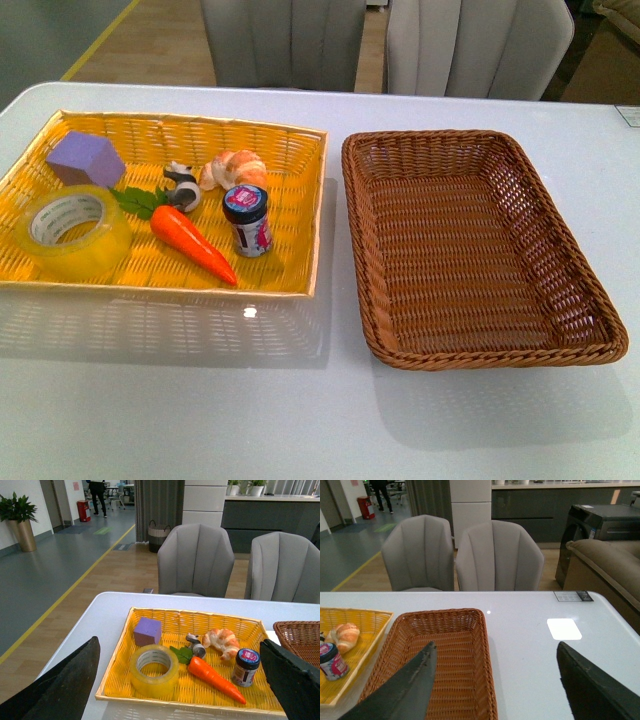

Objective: Move tape to another basket

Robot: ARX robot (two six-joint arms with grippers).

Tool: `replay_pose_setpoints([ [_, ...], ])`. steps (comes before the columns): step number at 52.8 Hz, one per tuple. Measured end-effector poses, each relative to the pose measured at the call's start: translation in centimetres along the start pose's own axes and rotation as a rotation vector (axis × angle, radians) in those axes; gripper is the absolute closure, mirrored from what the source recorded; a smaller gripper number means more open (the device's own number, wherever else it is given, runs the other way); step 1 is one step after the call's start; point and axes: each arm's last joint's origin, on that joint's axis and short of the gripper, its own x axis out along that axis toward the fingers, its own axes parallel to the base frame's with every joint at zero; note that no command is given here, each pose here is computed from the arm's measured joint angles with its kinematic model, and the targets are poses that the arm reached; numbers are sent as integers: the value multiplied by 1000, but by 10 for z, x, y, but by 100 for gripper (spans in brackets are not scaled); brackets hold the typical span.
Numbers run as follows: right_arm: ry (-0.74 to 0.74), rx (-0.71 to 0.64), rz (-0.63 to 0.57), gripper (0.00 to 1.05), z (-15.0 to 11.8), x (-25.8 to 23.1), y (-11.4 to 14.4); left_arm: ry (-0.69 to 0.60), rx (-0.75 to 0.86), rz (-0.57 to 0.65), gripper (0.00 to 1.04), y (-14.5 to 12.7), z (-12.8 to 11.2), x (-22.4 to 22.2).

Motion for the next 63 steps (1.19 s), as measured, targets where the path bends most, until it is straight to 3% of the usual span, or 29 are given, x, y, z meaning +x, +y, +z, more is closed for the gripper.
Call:
replay_pose_setpoints([
  [8,0,1,0,8,0,0,0,0,0,0,9,0,0,0],
  [12,0,0,0,9,0,0,0,0,0,1,9,0,0,0],
  [18,0,0,0,9,0,0,0,292,-114,227,9,2,-1,4],
  [22,-1,0,0,9,0,0,0,373,-159,290,9,5,-4,13],
  [44,-1,0,0,9,0,0,0,384,-267,305,9,28,-9,81],
  [63,0,0,0,9,0,0,0,548,-248,354,9,58,-55,140],
])
